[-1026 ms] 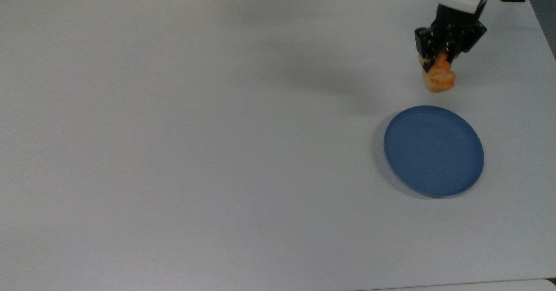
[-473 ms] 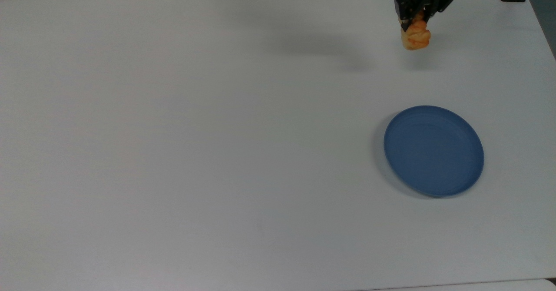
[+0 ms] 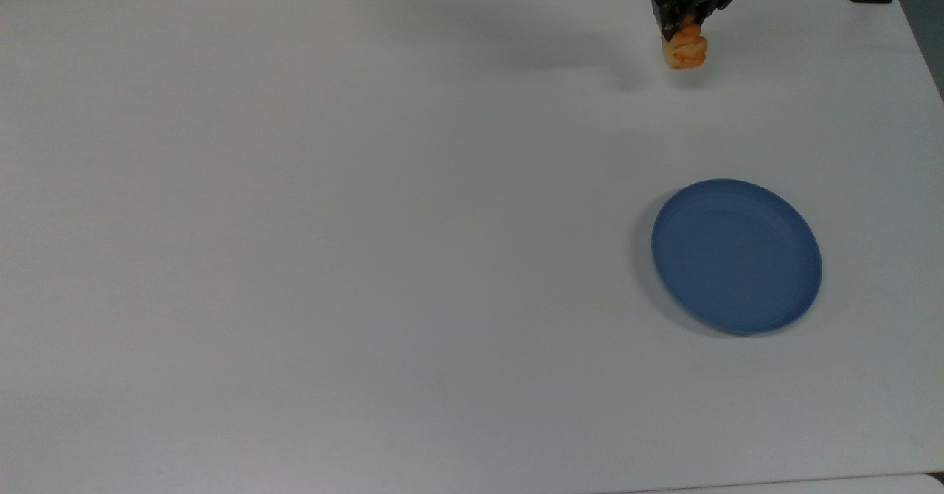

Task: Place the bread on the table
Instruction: 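Lower the bread roll onto the bare table and open the gripper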

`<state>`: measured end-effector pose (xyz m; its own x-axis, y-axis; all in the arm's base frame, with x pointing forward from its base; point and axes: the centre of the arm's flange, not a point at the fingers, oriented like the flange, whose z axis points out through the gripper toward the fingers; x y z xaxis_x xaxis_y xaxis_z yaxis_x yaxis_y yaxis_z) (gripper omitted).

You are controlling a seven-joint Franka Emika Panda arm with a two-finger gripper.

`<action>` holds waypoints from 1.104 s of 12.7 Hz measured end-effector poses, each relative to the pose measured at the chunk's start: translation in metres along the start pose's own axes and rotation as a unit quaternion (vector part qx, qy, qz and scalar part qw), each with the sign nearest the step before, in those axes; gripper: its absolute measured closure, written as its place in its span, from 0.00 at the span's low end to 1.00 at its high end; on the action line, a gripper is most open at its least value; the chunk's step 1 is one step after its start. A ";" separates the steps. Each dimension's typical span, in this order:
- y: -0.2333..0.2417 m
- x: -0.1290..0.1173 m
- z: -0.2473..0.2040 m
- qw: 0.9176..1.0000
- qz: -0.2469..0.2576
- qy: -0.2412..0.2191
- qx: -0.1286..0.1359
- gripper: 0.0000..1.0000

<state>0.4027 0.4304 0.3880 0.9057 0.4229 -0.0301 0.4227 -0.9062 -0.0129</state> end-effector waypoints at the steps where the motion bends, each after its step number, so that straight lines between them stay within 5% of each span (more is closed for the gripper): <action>1: -0.003 -0.003 0.009 1.000 -0.003 0.006 0.003 0.60; 10: -0.006 -0.024 0.073 0.999 -0.004 0.044 0.029 0.57; 12: -0.006 -0.024 0.076 0.999 0.021 0.040 0.030 0.35; 14: -0.006 -0.024 0.077 0.998 0.036 0.039 0.031 0.26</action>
<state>0.3760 0.4262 0.3115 0.9346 0.3529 0.0440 0.3553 -0.9317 -0.0753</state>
